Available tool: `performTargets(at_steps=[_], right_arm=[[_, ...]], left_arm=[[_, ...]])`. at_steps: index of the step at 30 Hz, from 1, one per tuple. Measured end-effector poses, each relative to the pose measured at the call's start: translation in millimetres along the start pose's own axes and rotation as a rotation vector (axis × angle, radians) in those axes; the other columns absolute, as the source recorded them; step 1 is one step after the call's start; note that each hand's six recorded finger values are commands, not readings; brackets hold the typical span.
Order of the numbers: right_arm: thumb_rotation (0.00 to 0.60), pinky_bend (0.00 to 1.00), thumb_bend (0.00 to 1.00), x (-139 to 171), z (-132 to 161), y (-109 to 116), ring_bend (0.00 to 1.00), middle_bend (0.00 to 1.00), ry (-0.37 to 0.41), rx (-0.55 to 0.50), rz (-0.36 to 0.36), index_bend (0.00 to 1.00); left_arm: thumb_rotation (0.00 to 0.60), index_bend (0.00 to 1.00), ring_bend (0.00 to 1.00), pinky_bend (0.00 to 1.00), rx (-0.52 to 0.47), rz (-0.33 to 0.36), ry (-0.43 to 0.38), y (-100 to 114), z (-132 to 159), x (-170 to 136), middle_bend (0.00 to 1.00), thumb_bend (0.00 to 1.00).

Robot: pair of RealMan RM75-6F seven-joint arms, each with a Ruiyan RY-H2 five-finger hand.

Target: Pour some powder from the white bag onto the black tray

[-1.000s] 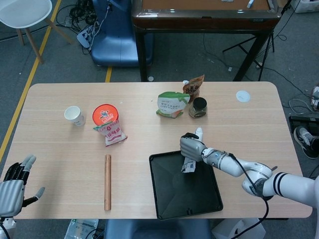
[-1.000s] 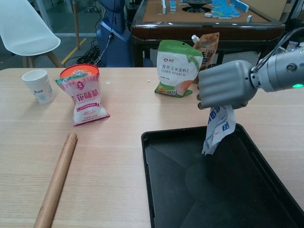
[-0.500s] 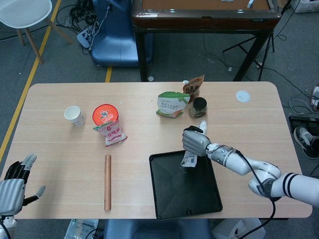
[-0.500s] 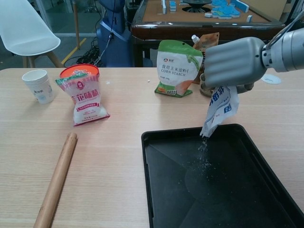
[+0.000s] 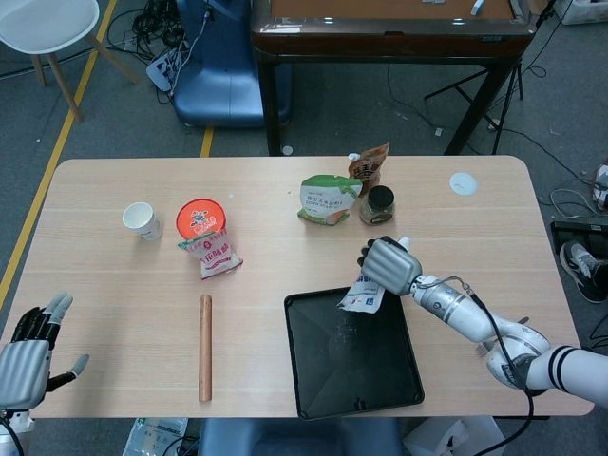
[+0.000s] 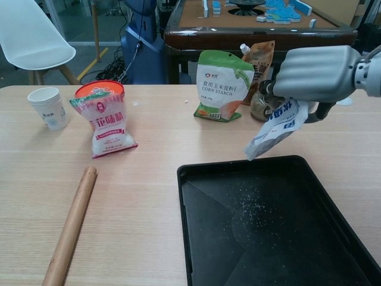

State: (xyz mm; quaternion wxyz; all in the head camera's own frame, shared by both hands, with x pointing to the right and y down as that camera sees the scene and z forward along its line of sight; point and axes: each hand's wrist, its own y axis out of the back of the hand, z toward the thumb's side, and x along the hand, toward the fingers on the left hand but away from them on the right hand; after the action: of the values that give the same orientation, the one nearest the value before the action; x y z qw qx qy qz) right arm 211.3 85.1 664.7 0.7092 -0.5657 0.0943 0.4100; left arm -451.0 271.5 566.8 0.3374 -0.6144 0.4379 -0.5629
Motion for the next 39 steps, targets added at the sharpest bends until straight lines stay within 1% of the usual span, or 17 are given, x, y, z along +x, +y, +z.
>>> performTargets(at_steps=[3, 9, 12, 19, 22, 25, 28, 31, 36, 39], right_arm=[[0.600, 0.83, 0.74, 3.1, -0.8, -9.9, 0.81, 0.89, -0.050, -0.112, -0.030, 0.93], [0.600, 0.83, 0.74, 3.3, 1.3, -31.9, 0.81, 0.89, -0.154, -0.372, -0.102, 0.93], [0.600, 0.83, 0.74, -0.2, 4.9, -37.9, 0.81, 0.89, -0.201, -0.538, -0.143, 0.93], [0.600, 0.83, 0.74, -16.4, 11.9, -51.1, 0.81, 0.89, -0.321, -0.998, -0.240, 0.93], [0.600, 0.83, 0.73, -23.4, 14.4, -59.3, 0.80, 0.87, -0.369, -1.177, -0.263, 0.93], [0.600, 0.83, 0.73, -29.9, 18.6, -69.8, 0.80, 0.87, -0.409, -1.329, -0.268, 0.93], [0.600, 0.83, 0.73, -35.7, 25.6, -79.0, 0.79, 0.87, -0.430, -1.445, -0.258, 0.93], [0.600, 0.82, 0.73, -40.5, 32.2, -84.7, 0.78, 0.85, -0.434, -1.544, -0.244, 0.93], [0.600, 0.73, 0.73, -47.4, 40.5, -90.9, 0.71, 0.79, -0.421, -1.661, -0.209, 0.92], [0.600, 0.68, 0.73, -51.6, 44.1, -92.4, 0.68, 0.75, -0.406, -1.715, -0.186, 0.87]], left_arm=[[0.600, 0.07, 0.13, 0.08, 0.000, 0.002, -0.004, 0.0, 2.3, 1.6, 0.09, 0.21], [0.600, 0.07, 0.13, 0.08, 0.006, -0.001, -0.010, 0.2, 6.6, 3.5, 0.09, 0.21], [0.600, 0.07, 0.13, 0.08, 0.008, -0.001, -0.011, 0.8, 8.3, 3.7, 0.09, 0.21], [0.600, 0.07, 0.13, 0.08, 0.013, -0.003, -0.006, 2.1, 8.6, 2.2, 0.09, 0.21], [0.600, 0.07, 0.13, 0.08, 0.015, -0.004, 0.002, 2.6, 6.7, 0.9, 0.09, 0.21], [0.600, 0.07, 0.13, 0.08, 0.016, -0.008, 0.008, 2.2, 5.3, 0.0, 0.09, 0.21], [0.600, 0.07, 0.13, 0.08, 0.017, -0.011, 0.009, 1.8, 5.1, -0.3, 0.09, 0.21], [0.600, 0.07, 0.13, 0.08, 0.018, -0.012, 0.010, 1.8, 5.5, -0.3, 0.09, 0.21], [0.600, 0.07, 0.13, 0.08, 0.020, -0.012, 0.012, 2.1, 5.8, -0.1, 0.09, 0.21], [0.600, 0.07, 0.13, 0.08, 0.019, -0.018, 0.010, 0.7, 6.7, 0.1, 0.09, 0.21]])
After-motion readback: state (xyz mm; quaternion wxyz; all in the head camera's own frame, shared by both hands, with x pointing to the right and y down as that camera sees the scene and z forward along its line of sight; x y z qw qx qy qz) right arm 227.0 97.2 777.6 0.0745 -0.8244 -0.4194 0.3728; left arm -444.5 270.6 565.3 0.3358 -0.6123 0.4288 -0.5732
